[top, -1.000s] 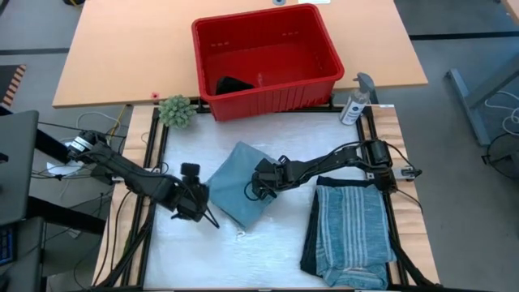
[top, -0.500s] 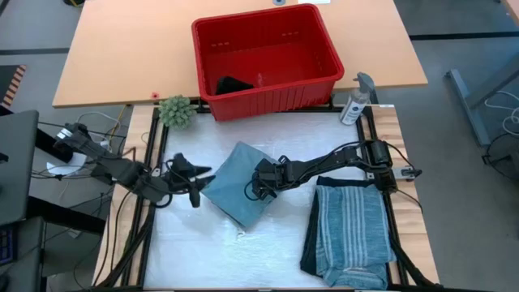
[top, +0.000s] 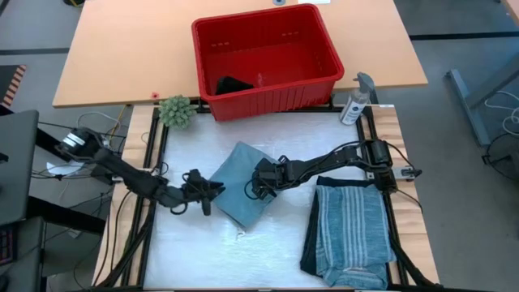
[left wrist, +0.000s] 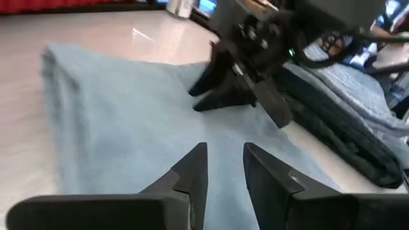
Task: Fold Laundry from Bin
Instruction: Fold the light blue denim pants
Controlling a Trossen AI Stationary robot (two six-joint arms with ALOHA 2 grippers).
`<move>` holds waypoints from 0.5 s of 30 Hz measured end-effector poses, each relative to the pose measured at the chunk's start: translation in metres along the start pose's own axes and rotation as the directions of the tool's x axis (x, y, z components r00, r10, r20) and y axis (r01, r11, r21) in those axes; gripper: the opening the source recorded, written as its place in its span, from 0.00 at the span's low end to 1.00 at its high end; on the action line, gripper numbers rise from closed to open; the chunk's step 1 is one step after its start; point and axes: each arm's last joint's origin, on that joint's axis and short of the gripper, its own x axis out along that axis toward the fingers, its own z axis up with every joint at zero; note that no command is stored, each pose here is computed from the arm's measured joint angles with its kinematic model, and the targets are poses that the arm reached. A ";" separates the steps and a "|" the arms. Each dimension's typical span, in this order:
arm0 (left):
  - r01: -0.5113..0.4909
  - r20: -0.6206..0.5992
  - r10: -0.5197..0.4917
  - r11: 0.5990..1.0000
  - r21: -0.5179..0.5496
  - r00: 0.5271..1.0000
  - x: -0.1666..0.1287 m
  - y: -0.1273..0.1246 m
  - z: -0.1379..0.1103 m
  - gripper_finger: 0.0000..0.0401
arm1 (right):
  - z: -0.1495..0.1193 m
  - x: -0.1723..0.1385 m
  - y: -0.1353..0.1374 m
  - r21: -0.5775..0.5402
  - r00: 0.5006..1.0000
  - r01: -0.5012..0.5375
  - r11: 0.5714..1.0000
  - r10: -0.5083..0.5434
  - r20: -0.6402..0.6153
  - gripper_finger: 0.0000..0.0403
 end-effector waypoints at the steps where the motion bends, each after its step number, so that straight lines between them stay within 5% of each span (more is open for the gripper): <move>1: 0.000 -0.009 0.000 1.000 0.011 1.000 0.004 -0.003 -0.002 0.21 | 0.001 0.000 -0.001 0.009 1.000 -0.001 1.000 0.001 0.003 0.37; 9: -0.134 -0.134 0.132 0.991 -0.005 0.982 0.024 0.006 -0.044 0.13 | 0.006 -0.004 -0.003 0.025 1.000 -0.015 1.000 0.014 0.018 0.37; 15: -0.098 -0.138 0.088 0.993 -0.062 0.986 0.034 0.006 -0.061 0.09 | 0.017 -0.028 -0.008 0.031 0.996 -0.034 0.999 0.031 0.086 0.37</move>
